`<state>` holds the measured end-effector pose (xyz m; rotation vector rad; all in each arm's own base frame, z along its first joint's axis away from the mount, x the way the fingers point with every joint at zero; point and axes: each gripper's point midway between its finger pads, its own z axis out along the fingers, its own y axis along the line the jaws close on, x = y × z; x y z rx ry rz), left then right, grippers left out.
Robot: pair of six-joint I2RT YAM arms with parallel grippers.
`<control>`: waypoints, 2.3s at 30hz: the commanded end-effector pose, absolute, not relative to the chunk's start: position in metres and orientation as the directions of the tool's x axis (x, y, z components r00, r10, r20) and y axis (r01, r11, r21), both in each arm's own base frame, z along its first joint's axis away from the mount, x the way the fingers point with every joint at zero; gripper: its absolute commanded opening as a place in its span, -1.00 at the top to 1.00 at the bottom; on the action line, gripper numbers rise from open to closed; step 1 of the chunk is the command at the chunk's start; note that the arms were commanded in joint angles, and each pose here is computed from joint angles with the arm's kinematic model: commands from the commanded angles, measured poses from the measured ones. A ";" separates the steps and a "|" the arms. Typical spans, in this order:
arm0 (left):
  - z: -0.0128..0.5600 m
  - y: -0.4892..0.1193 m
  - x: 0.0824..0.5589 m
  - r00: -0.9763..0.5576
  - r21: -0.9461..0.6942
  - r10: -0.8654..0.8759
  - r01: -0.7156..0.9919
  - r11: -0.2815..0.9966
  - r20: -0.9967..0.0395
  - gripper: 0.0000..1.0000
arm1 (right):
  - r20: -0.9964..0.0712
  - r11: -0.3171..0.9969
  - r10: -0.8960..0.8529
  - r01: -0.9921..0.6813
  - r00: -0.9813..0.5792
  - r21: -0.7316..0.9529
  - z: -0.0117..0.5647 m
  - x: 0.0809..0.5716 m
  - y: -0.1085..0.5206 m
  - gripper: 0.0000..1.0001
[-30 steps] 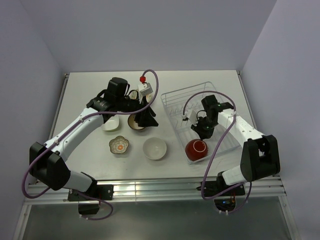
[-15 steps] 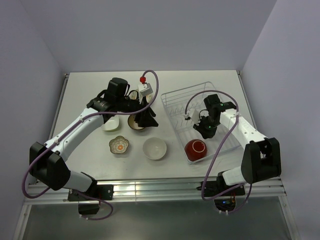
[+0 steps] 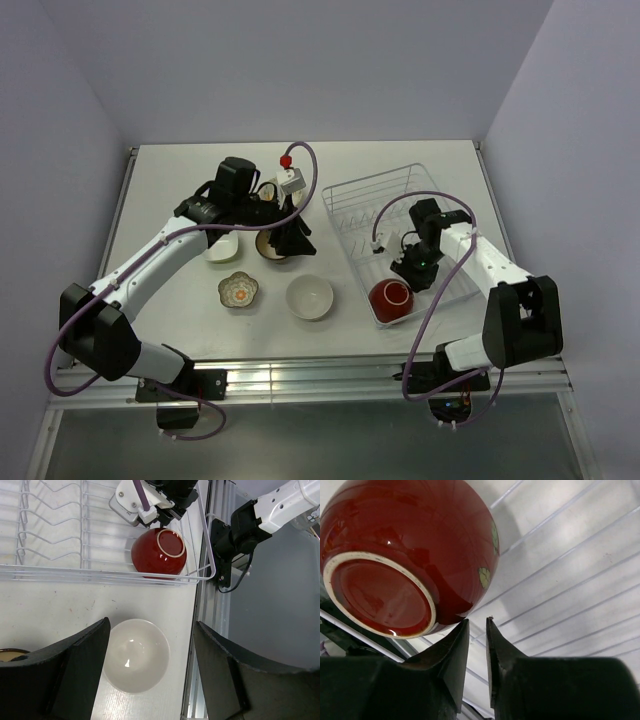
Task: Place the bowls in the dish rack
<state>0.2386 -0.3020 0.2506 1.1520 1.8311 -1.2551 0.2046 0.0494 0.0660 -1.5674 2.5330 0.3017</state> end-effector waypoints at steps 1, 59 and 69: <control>0.261 -0.304 0.240 -0.391 -0.362 0.283 0.920 0.151 -0.876 -0.48 | -0.260 0.411 -0.863 -0.901 -0.433 0.137 0.071 0.204 0.058 0.43; 0.088 -0.264 0.166 0.347 0.080 0.690 0.918 -0.388 -0.635 -0.47 | -0.614 0.639 -0.552 -0.759 -0.565 0.124 0.210 0.285 0.050 -0.54; 0.063 -0.282 0.171 0.403 0.081 0.701 0.892 -0.445 -0.589 -0.40 | -0.655 0.633 -0.515 -0.761 -0.553 0.145 0.218 0.272 0.058 -0.93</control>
